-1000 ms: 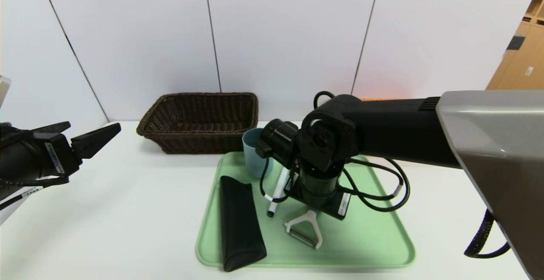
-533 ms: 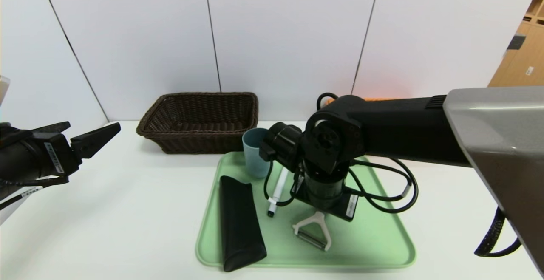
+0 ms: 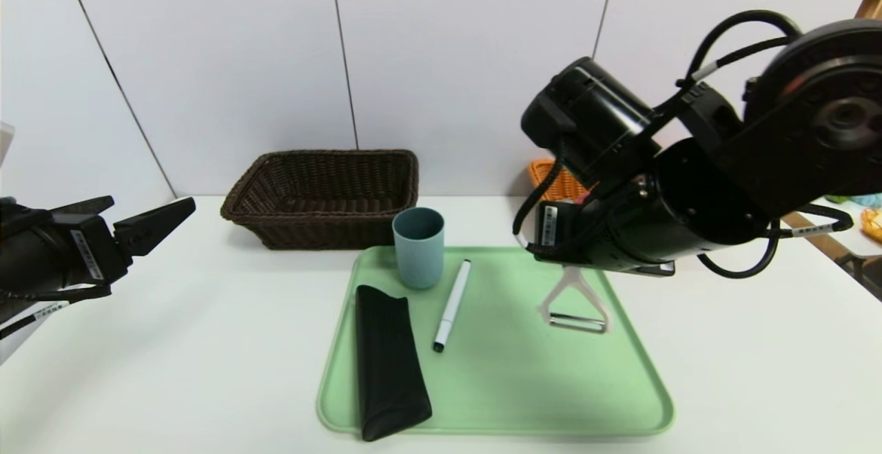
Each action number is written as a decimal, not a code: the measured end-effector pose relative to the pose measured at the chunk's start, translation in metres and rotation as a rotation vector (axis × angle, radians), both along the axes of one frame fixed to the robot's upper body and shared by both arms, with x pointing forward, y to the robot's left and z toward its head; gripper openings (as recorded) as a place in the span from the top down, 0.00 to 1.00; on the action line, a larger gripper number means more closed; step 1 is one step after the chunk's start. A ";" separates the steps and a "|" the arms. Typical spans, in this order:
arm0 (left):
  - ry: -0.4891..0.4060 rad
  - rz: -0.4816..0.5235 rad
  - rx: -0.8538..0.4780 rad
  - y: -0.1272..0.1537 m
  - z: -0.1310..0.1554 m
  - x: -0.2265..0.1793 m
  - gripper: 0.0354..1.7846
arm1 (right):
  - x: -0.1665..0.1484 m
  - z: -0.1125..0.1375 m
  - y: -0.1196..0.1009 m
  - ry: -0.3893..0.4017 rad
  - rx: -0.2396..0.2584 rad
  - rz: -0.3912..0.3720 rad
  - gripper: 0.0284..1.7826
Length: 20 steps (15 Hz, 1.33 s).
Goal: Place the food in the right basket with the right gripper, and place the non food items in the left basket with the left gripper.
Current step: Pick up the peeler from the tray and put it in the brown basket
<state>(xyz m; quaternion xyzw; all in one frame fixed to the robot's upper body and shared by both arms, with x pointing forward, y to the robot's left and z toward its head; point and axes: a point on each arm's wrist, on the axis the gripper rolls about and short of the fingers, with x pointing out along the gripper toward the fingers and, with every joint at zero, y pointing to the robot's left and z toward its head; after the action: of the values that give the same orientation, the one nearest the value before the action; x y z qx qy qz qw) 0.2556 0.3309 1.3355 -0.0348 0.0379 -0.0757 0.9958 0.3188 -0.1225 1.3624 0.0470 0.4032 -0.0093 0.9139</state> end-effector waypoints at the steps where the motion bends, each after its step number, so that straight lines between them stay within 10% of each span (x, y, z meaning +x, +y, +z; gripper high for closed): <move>1: -0.002 0.000 0.000 0.000 0.000 -0.001 0.06 | -0.004 -0.001 -0.009 -0.022 -0.059 0.103 0.86; 4: -0.006 0.002 -0.001 0.000 0.001 -0.003 0.06 | -0.008 -0.006 -0.039 -0.102 -0.190 0.403 0.86; 7: -0.014 0.004 0.002 0.000 0.002 -0.005 0.06 | -0.005 0.002 -0.048 -0.235 -0.201 0.624 0.86; 17: -0.007 0.001 0.000 0.000 0.000 -0.004 0.06 | 0.100 0.036 0.069 -1.036 0.133 0.554 0.86; 20: -0.001 0.001 0.001 0.000 -0.001 -0.004 0.06 | 0.122 0.021 0.109 -1.136 0.191 0.556 0.86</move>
<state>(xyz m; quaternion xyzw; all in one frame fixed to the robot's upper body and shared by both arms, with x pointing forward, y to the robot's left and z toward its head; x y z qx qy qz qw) 0.2515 0.3311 1.3341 -0.0343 0.0375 -0.0752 0.9959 0.4408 -0.0131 1.3838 0.0192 -0.1478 0.2905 0.9452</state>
